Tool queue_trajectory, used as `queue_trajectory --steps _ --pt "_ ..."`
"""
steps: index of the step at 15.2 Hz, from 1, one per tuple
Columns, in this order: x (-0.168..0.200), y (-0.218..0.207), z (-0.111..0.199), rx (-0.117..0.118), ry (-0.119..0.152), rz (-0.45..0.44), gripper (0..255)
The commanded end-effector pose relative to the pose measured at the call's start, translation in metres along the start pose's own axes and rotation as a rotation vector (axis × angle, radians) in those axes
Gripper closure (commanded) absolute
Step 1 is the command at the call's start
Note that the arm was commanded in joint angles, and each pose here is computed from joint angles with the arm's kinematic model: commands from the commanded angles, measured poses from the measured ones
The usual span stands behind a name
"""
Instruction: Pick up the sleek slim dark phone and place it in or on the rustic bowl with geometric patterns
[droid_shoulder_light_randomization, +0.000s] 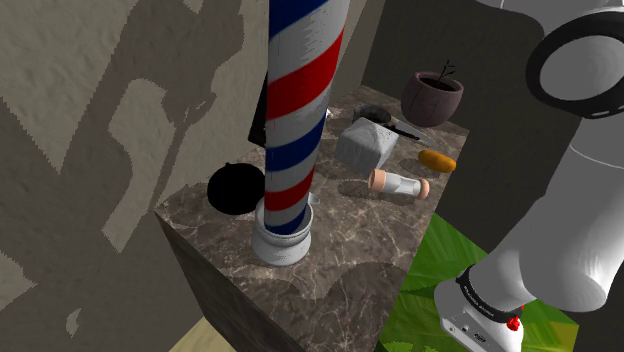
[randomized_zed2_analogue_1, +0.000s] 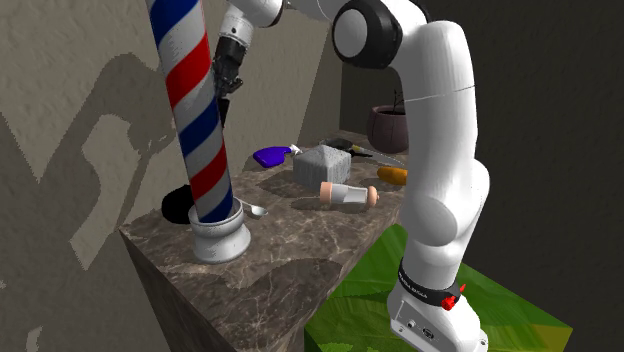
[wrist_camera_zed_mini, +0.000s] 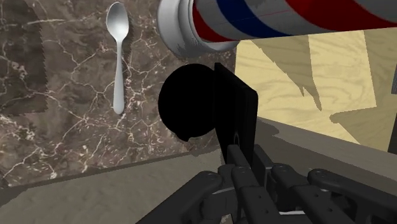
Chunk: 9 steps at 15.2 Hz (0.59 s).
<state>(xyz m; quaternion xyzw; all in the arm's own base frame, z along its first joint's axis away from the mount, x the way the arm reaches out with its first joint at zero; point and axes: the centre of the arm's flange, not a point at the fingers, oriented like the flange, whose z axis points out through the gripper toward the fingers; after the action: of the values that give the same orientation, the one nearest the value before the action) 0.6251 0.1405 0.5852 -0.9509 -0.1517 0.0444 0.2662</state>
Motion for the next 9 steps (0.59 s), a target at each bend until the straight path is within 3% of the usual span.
queue_trajectory --steps 1,5,9 --pt "0.008 -0.025 0.006 0.000 0.000 0.001 255" --pt "0.027 -0.073 0.022 0.000 0.000 0.001 255" --pt "0.027 -0.062 0.041 0.000 0.000 0.001 255"
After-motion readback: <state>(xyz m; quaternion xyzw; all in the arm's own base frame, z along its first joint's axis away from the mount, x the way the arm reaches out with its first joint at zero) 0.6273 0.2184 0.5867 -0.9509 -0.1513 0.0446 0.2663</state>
